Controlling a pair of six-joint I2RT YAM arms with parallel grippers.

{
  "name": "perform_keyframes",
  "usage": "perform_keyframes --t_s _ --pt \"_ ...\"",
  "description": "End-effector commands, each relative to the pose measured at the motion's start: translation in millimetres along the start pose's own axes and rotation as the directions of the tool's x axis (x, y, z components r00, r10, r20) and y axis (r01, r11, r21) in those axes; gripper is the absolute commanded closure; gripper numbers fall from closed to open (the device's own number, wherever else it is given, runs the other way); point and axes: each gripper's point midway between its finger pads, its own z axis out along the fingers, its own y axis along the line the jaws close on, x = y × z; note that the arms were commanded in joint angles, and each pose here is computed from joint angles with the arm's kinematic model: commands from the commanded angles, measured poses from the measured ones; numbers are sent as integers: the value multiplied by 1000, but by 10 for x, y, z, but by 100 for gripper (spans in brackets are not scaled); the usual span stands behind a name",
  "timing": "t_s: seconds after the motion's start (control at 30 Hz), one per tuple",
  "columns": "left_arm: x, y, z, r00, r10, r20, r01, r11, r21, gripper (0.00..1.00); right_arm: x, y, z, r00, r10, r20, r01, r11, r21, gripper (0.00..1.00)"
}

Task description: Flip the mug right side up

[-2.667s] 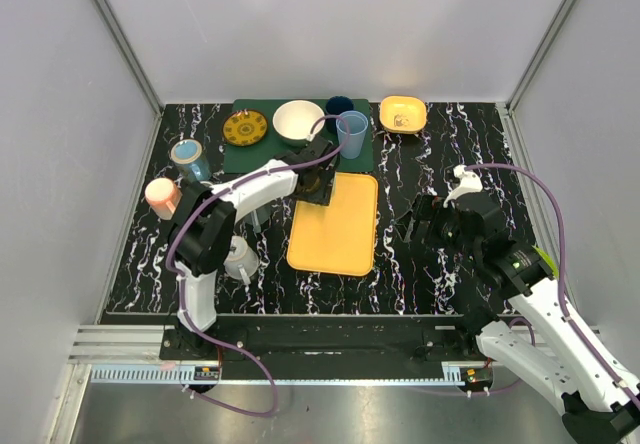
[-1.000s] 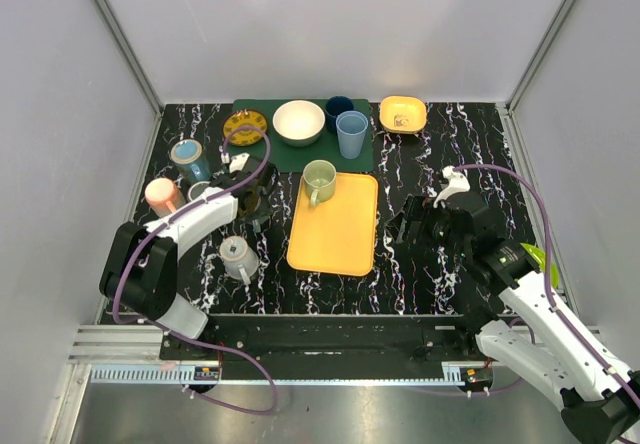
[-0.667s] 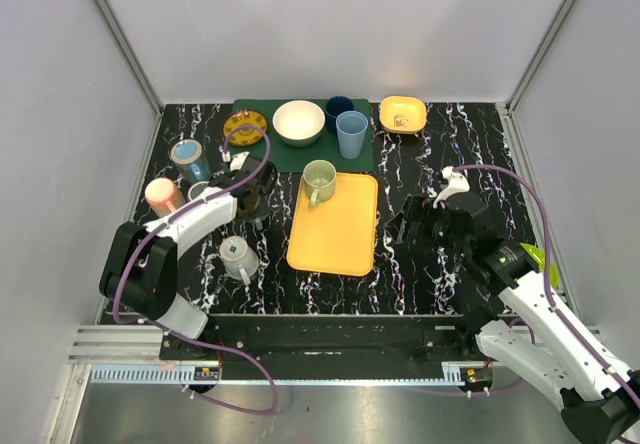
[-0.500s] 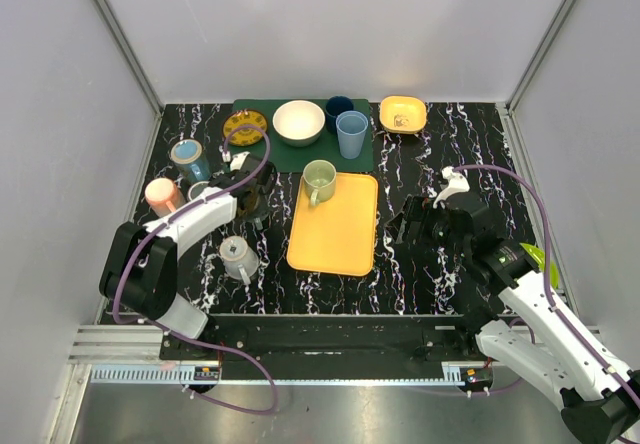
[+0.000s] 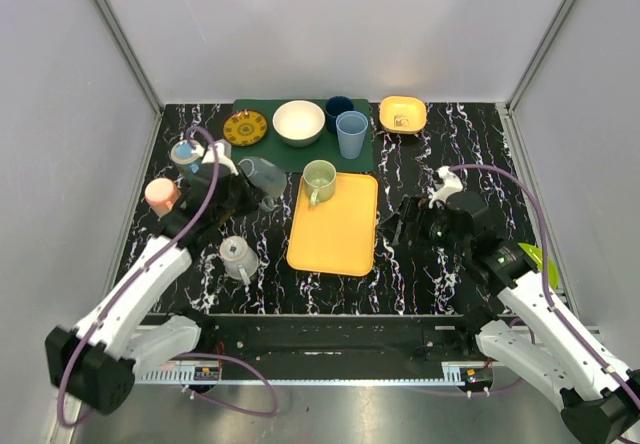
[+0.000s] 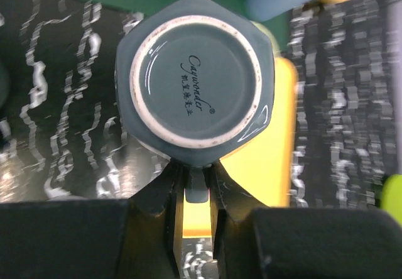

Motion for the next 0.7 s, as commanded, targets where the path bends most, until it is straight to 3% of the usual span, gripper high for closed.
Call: perform_keyframes --t_s 0.0,0.03,0.1,0.13,0.17,0.23,0.3,0.47,0.67 --pt "-536 -800 -598 970 -135 204 31 895 445 100 18 732 -168 999 15 -48 -32 922 -386 1" --pt "-517 -845 -655 967 -155 204 37 872 487 100 -97 945 -249 1000 11 -2 -11 871 -492 1" --pt "-660 -1075 -973 943 -243 227 48 774 631 100 -15 1179 -409 995 56 -80 -94 774 -626 2" --pt "-633 -1100 -1002 940 -267 213 63 749 660 100 -163 1345 -519 998 62 -17 -56 707 -705 2" --pt "-699 -1211 -1146 927 -318 197 83 688 721 100 -142 1368 -510 992 107 -65 -121 686 -718 3" --pt "-663 -1293 -1222 922 -353 158 112 636 764 100 -211 1459 -556 992 113 -51 -112 640 -760 5" --pt "-665 -1433 -1358 912 -392 126 131 567 813 100 -254 1509 -512 990 122 -67 -129 624 -771 9" --pt "-594 -1711 -1509 908 -412 74 142 469 872 100 -357 1635 -391 985 142 -95 -162 596 -786 15" --pt "-520 -2034 -1661 927 -369 63 109 426 898 100 -399 1646 -157 987 127 -103 -160 634 -757 18"
